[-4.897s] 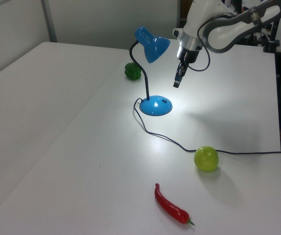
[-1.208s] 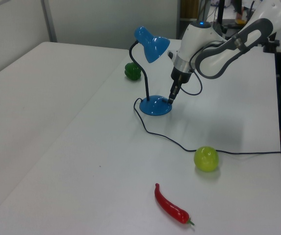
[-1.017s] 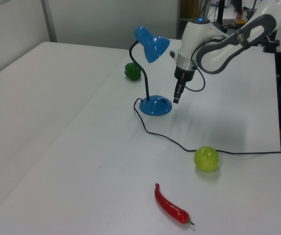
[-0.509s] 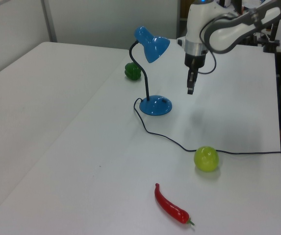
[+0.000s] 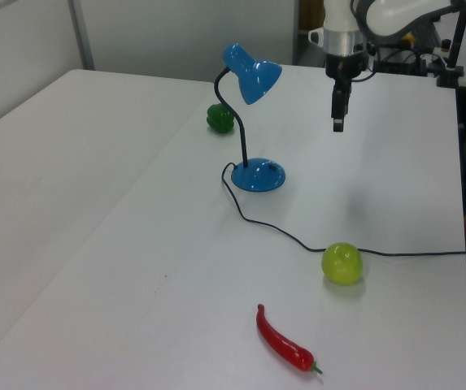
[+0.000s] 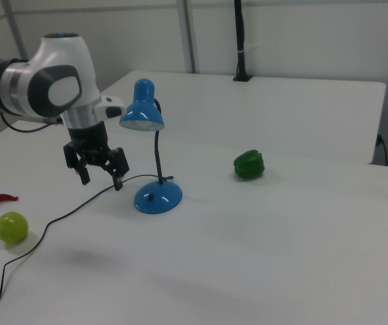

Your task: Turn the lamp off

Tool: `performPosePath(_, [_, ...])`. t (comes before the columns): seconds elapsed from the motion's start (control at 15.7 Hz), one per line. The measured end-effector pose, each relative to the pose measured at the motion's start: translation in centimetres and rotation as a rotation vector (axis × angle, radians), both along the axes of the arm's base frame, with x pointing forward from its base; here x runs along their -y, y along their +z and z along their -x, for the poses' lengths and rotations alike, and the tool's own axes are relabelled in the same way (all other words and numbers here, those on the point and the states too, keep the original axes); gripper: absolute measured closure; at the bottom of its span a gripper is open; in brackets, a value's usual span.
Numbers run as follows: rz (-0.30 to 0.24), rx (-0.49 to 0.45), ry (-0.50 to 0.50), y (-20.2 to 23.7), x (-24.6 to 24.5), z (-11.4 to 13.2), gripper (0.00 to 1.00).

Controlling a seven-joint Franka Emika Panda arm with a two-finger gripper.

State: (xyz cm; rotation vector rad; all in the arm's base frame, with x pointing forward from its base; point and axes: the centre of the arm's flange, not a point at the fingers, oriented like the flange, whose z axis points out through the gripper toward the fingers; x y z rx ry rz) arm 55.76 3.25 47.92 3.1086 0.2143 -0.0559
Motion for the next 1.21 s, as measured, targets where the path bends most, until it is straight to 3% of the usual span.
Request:
performPosePath(0.45, [0.003,0.011,-0.118,8.7,-1.3,1.3,0.00])
performPosePath(0.76, [-0.003,0.049,-0.213,12.1,-3.3,1.5,0.00])
performPosePath(1.02, [-0.007,0.060,-0.185,12.6,-4.2,1.5,0.00])
performPosePath(1.21, [-0.014,0.094,-0.080,12.7,-4.1,0.9,0.00])
